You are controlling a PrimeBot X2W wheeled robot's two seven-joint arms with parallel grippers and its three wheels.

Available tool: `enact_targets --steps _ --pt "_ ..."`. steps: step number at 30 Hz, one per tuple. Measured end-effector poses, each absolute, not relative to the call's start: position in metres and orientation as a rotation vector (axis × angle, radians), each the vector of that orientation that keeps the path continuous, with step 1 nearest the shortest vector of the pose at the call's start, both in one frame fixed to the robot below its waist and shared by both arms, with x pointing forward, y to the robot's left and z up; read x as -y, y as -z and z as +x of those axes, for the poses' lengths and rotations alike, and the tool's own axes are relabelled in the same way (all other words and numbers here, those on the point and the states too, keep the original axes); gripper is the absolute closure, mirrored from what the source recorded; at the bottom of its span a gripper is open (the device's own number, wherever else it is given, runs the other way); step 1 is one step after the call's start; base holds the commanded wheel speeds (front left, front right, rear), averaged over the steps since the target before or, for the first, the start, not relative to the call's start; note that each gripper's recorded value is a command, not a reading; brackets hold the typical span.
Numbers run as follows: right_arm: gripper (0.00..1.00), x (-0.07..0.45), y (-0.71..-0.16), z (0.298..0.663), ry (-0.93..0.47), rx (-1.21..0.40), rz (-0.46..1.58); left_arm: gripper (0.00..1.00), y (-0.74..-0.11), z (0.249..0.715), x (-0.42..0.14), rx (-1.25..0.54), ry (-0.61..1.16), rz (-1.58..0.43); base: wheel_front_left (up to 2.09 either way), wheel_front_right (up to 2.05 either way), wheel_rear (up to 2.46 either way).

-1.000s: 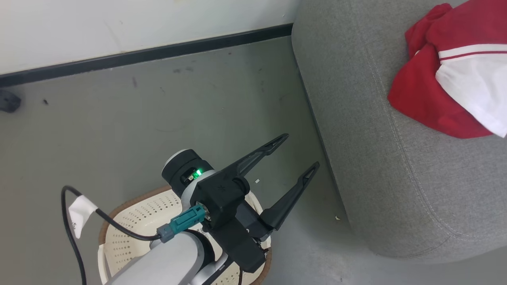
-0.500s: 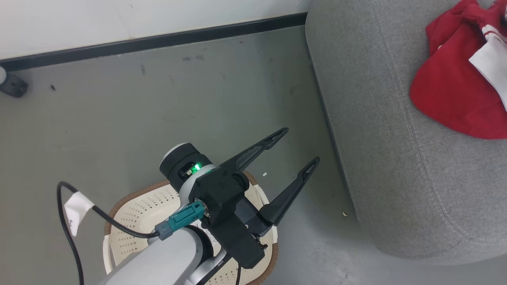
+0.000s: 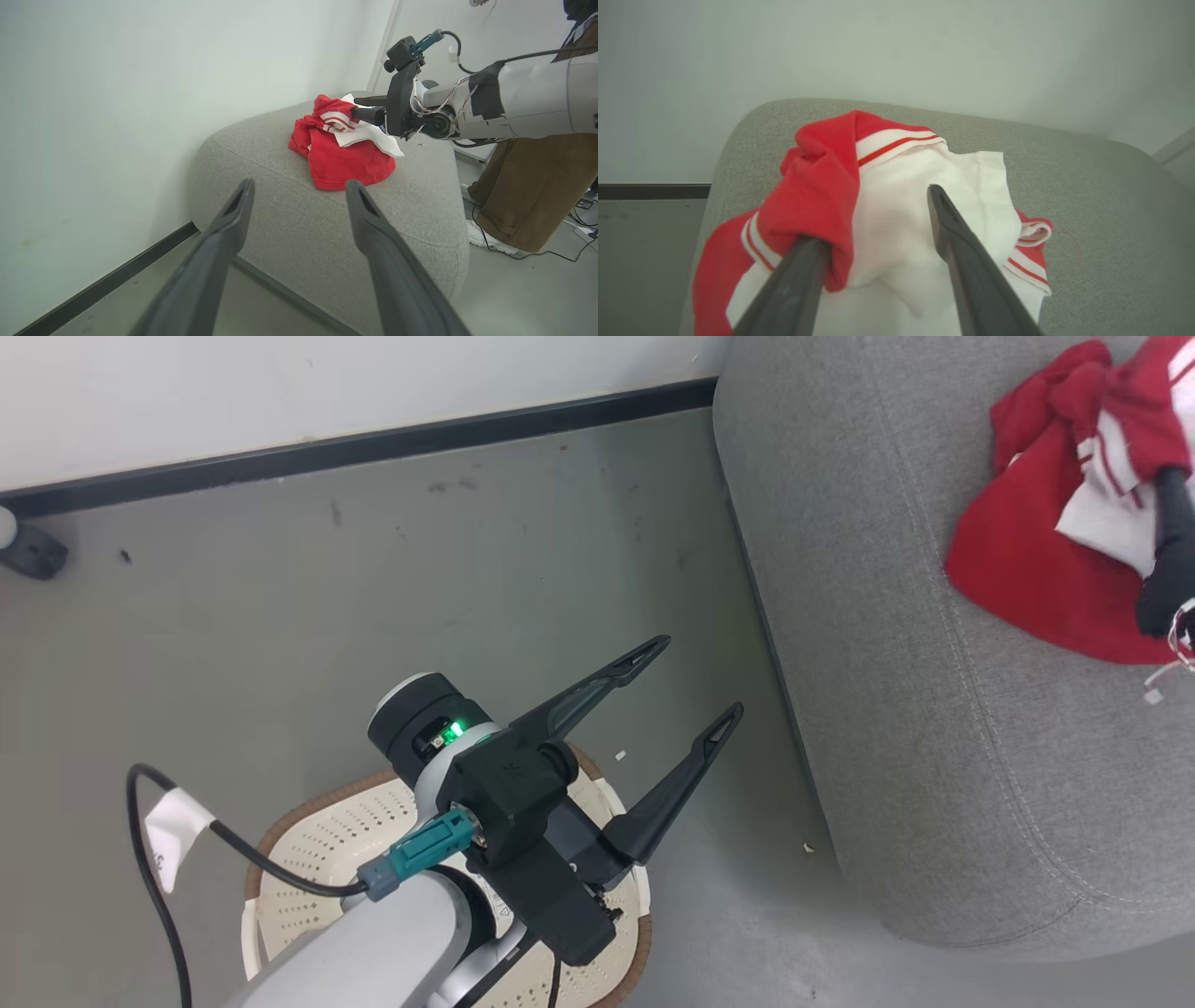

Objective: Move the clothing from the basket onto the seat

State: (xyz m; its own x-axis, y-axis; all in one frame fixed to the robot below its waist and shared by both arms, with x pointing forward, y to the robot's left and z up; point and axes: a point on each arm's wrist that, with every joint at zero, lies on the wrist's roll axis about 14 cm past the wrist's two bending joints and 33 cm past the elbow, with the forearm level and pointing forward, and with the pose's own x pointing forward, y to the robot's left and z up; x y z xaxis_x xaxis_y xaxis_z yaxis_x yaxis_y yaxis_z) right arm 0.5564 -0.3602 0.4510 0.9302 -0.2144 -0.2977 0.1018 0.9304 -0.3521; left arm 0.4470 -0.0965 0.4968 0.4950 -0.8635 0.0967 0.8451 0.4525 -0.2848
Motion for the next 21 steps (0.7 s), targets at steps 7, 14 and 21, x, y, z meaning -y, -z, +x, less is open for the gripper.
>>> enact_targets --steps 7,14,21 --pt "0.0 0.365 -0.454 0.543 0.174 -0.346 -0.332 0.0 -0.506 0.442 0.101 -0.042 1.073 -0.314 0.0 0.0 0.0" --pt "0.0 0.359 -0.466 0.533 0.16 -0.318 -0.321 0.0 -0.505 0.431 0.105 -0.052 1.083 -0.315 0.0 0.0 0.0" --pt "0.0 0.355 -0.479 0.516 0.142 -0.282 -0.32 0.0 -0.514 0.423 0.108 -0.037 1.085 -0.316 0.0 0.0 0.0"
